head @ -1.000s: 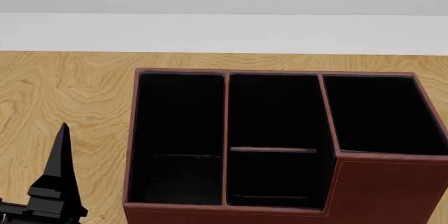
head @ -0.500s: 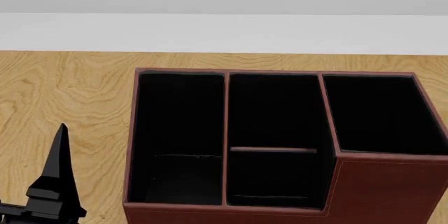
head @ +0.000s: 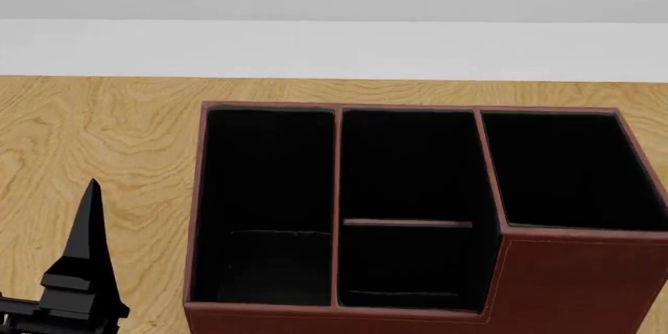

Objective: Pick up the white mug and place it to the right of the caddy.

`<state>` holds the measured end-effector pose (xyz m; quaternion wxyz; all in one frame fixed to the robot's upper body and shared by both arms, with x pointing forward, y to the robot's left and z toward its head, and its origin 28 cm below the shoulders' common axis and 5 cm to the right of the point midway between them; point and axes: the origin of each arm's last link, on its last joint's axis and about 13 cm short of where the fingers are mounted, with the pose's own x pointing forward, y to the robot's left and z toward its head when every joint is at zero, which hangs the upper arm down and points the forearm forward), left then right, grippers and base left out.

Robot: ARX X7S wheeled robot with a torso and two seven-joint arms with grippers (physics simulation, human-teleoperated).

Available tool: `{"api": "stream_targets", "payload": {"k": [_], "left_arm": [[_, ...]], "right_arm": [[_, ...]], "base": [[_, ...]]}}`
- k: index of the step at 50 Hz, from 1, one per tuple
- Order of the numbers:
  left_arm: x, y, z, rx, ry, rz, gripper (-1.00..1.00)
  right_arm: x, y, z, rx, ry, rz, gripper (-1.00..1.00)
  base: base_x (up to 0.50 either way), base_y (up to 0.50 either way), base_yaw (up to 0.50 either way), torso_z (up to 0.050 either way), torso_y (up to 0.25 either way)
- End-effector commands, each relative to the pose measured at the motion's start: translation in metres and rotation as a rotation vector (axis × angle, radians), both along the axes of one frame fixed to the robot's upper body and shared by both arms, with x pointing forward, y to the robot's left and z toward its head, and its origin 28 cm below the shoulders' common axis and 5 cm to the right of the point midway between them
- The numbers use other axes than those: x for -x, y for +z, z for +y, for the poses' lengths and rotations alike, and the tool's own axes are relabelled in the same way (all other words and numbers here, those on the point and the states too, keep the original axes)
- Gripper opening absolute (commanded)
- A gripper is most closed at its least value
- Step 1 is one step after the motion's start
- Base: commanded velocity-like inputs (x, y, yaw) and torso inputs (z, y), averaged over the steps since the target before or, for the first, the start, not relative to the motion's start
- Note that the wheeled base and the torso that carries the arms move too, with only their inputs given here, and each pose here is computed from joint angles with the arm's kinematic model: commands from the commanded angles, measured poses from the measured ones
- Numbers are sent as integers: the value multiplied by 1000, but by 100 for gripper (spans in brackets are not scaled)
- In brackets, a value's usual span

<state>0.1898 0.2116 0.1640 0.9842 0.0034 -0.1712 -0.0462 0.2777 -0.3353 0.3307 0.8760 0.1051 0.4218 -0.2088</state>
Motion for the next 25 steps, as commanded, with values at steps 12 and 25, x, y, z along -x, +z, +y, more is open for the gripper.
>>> {"api": "stream_targets", "payload": {"k": [12,25], "left_arm": [[-1,2,0,-5,5,-4,100],[2,5,0,0,12,-15,100]], "right_arm": [[-21,-23,2,68,22,36,-100],[-32,-37,2,72,42,57,-100]], "base": [[0,0,0,0,0],[0,0,0,0,0]]}}
